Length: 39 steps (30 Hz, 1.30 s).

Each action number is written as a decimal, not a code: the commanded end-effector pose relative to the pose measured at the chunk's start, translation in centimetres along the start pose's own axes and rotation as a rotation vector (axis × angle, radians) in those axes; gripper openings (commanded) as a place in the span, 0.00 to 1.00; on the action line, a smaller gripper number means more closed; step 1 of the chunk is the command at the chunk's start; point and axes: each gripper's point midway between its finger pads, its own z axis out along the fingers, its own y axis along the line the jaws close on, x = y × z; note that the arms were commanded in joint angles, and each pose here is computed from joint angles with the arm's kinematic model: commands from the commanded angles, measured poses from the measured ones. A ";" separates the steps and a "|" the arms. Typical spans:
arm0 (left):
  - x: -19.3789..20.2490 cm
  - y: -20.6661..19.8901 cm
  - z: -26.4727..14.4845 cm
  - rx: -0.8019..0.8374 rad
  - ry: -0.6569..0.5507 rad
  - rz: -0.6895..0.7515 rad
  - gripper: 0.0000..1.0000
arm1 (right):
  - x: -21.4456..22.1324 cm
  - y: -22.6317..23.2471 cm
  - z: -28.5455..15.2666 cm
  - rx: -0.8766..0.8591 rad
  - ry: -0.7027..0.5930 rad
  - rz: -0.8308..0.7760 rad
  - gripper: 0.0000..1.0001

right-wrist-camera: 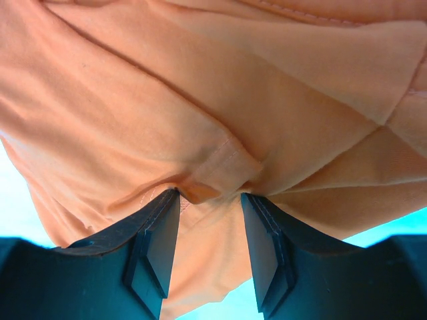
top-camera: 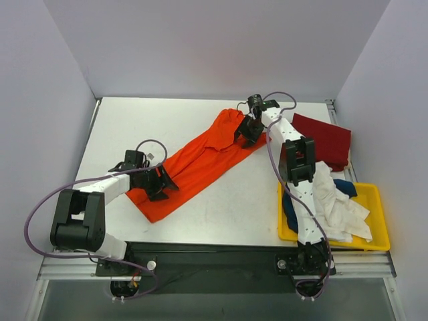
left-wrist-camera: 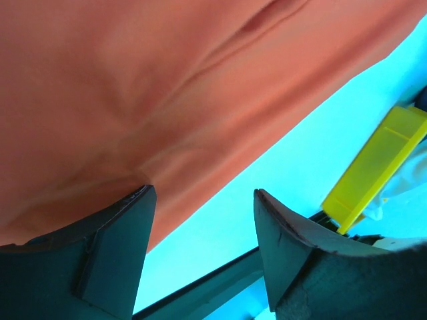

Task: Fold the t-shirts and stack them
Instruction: Rotate the tshirt 60 degrees

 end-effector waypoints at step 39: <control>-0.7 5.5 -2.4 -0.245 -0.137 0.198 0.76 | 7.0 -1.4 -2.0 0.052 0.035 -0.139 0.44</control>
